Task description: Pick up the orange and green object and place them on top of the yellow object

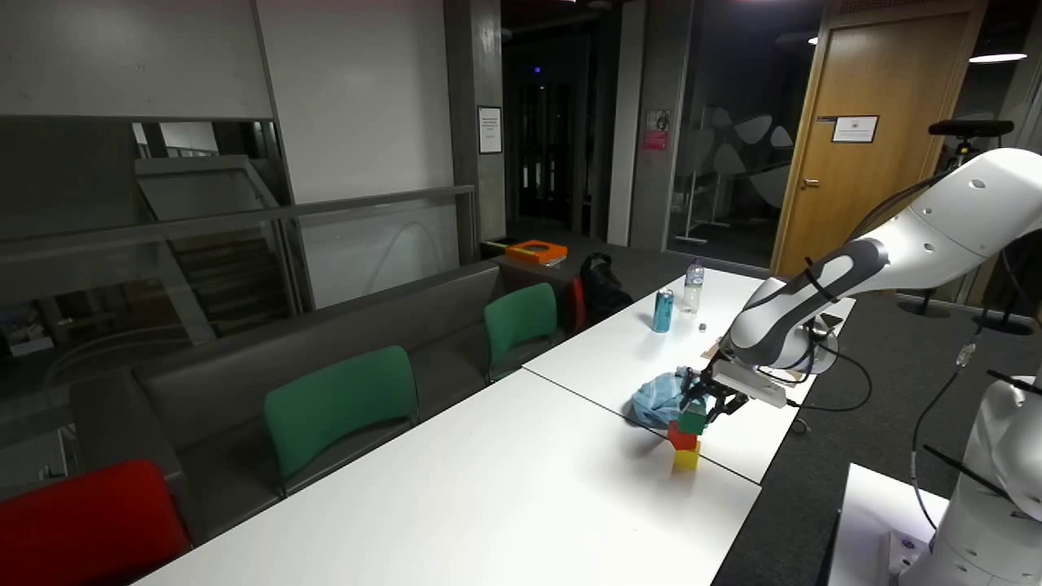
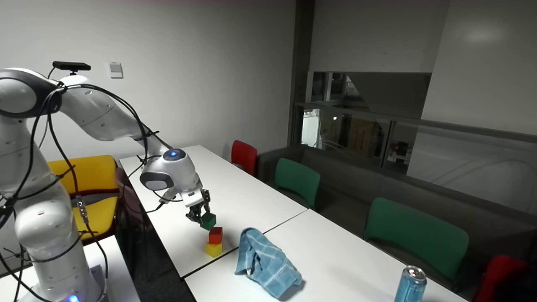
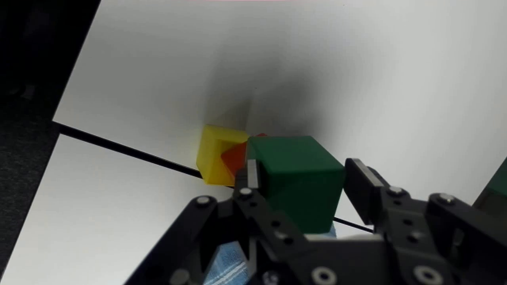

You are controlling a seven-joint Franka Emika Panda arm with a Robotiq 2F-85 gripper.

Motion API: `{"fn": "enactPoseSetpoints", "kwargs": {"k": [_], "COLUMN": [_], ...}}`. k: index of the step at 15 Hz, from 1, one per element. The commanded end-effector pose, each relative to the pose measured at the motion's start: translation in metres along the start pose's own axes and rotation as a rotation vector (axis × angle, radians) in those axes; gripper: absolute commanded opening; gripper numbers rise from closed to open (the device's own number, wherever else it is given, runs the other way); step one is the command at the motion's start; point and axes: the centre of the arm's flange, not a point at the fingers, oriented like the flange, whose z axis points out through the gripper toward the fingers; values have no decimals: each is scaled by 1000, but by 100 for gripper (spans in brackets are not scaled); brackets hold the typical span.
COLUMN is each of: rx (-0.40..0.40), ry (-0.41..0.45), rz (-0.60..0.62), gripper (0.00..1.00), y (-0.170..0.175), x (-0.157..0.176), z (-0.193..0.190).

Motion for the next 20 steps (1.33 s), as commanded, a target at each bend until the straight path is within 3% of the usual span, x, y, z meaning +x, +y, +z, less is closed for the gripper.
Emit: {"fn": "enactPoseSetpoints", "kwargs": {"k": [1,20], "rx": [-15,-62], "ry": [37,119], "rz": [-2,-92], "gripper": [33,33], "y": [15,-4], "x": [-6,3], "z": [0,-8]}}
